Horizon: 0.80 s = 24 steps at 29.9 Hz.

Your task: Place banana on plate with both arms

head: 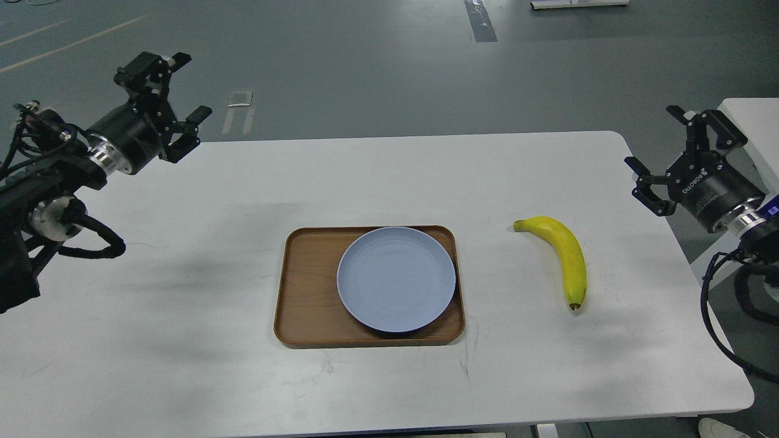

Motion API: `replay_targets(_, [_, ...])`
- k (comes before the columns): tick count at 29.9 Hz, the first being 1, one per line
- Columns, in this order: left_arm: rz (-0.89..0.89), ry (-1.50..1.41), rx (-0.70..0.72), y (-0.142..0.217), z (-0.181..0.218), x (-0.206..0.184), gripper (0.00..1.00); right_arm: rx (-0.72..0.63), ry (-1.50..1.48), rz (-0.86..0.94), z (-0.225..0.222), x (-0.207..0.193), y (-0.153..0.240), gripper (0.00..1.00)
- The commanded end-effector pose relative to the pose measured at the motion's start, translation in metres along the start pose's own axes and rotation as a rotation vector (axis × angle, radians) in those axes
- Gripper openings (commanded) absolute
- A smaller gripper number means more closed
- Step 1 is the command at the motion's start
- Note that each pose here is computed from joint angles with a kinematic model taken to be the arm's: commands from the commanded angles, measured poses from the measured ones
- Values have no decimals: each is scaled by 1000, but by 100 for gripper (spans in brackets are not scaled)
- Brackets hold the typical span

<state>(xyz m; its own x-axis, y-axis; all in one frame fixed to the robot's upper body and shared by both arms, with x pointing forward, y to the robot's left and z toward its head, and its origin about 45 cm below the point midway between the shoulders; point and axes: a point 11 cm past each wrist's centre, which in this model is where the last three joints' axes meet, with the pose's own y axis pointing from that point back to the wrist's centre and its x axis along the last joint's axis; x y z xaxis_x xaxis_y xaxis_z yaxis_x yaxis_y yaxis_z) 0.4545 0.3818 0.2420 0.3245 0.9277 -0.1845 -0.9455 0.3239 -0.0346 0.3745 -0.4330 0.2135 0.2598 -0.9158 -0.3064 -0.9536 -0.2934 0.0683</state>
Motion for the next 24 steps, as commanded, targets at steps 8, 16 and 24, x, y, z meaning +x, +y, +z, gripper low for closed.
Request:
replay_targets(8, [41,52,-7,12,-14,7,98,-153,382,-107,-22,8,13,100])
replay_targets(16, [36,56,-7,11,-16,5,98,-307,908,-269,-65,2,3,100])
replay_targets(24, [32,60,-6,10,-17,3,98,-520,1215,-537,-4,-27,-19,100])
